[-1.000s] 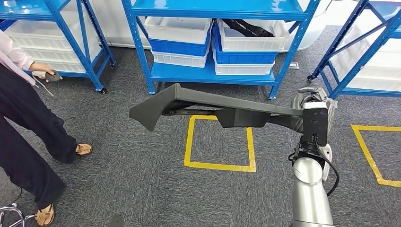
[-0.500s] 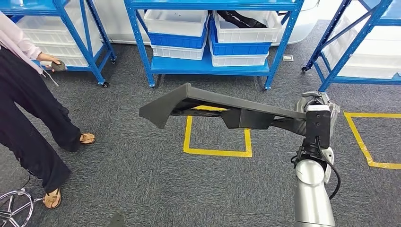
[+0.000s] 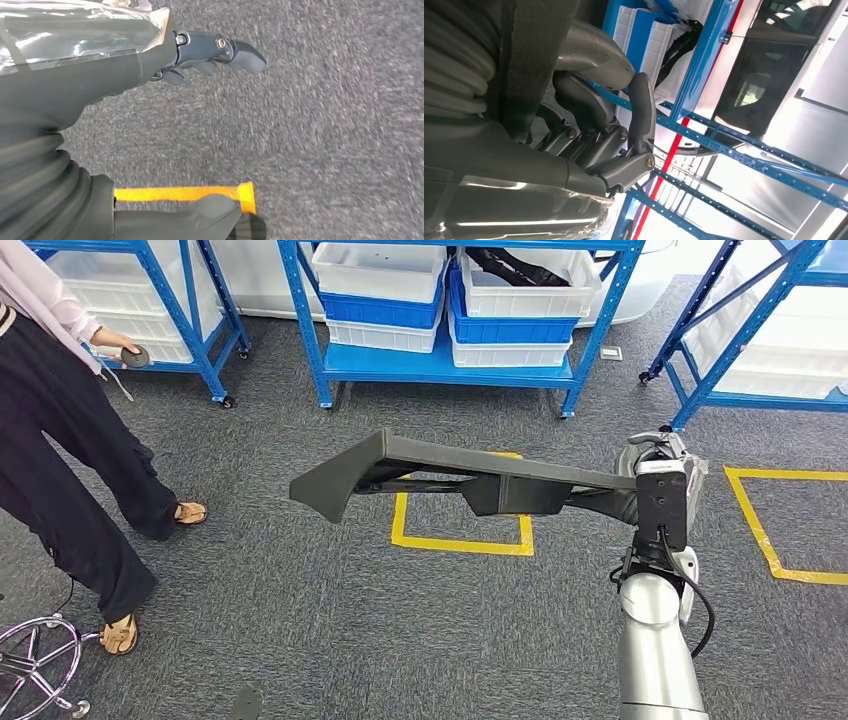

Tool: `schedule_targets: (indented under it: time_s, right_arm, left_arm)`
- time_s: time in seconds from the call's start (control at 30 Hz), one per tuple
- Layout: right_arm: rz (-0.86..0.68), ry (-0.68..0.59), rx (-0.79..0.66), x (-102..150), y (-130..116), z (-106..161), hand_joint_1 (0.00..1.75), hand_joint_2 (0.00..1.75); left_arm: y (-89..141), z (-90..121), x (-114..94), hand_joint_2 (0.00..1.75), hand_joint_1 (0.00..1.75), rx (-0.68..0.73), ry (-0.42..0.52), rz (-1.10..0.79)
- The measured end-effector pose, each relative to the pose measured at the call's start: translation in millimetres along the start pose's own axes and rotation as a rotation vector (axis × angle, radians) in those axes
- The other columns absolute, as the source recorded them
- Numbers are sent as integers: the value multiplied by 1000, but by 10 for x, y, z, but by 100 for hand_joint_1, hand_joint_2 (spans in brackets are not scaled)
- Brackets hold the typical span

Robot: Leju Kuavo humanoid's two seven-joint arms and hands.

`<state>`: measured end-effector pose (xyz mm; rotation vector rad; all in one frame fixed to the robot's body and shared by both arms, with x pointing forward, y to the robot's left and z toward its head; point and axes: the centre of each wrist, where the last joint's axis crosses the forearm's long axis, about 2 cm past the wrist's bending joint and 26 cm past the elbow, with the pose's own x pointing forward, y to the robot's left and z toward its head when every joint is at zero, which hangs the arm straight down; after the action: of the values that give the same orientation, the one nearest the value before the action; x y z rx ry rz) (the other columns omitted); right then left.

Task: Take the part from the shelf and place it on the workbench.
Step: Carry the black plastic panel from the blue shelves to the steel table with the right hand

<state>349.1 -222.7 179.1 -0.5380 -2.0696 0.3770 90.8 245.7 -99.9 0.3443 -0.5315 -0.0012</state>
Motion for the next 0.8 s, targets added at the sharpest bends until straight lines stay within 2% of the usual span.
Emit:
schedule_targets:
  time_s: [0.8]
  right_arm:
    - [-92,34,28,-98,20,6,175,175]
  left_arm:
    - [32,-3,-35,175,0,12,10,4]
